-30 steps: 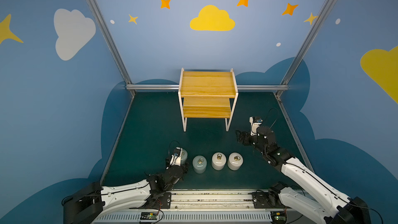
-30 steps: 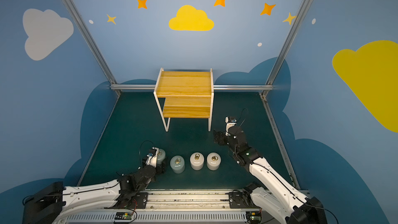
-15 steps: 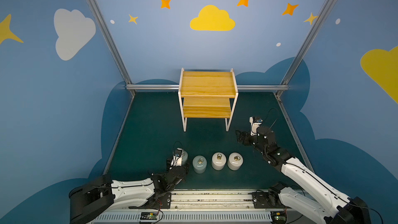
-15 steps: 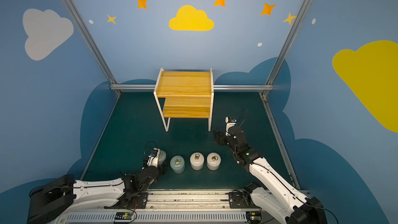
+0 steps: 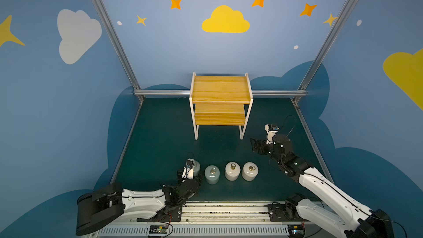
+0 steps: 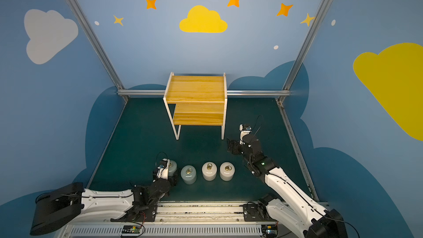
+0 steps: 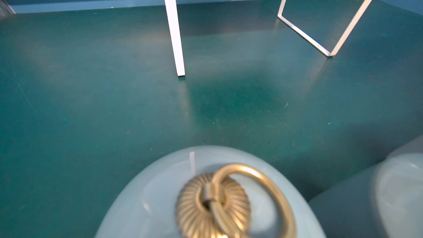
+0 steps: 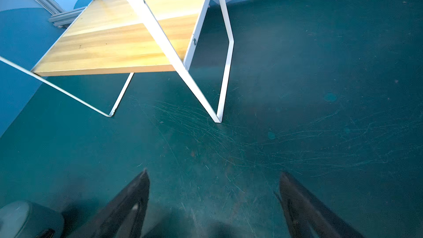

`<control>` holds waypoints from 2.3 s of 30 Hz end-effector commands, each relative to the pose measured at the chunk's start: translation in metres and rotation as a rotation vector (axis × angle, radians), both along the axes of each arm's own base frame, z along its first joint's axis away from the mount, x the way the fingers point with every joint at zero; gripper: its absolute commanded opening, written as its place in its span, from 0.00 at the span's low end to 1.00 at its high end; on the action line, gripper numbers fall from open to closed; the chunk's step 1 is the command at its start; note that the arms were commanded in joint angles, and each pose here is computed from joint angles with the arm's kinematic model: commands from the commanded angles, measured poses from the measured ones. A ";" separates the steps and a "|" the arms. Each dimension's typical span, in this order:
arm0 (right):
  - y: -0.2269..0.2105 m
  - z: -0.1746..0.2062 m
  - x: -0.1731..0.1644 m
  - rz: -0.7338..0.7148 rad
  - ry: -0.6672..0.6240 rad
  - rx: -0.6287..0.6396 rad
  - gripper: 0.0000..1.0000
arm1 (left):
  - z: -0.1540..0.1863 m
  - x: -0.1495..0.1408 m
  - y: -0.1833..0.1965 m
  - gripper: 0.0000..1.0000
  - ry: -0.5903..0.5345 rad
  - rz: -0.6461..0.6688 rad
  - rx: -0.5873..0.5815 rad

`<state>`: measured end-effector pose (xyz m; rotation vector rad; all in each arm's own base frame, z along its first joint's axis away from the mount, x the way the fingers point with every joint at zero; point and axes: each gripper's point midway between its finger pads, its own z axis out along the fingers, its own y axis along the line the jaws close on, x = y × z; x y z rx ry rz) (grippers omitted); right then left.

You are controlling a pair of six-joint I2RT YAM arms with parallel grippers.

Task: Remove the tea canisters from the shelf
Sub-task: Place the tea canister at the center of the board.

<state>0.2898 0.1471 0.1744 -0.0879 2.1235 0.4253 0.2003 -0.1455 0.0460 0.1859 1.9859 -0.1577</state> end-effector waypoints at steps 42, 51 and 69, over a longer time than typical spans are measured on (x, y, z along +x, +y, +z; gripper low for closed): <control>-0.007 -0.012 -0.003 -0.017 0.016 -0.012 0.91 | 0.010 -0.010 -0.005 0.84 0.026 0.005 -0.013; -0.006 -0.012 -0.003 -0.016 0.017 -0.009 0.91 | 0.013 -0.012 -0.005 0.85 0.035 -0.002 -0.021; -0.006 -0.013 -0.002 -0.013 0.021 -0.007 0.91 | 0.029 -0.013 -0.009 0.87 0.025 -0.022 -0.023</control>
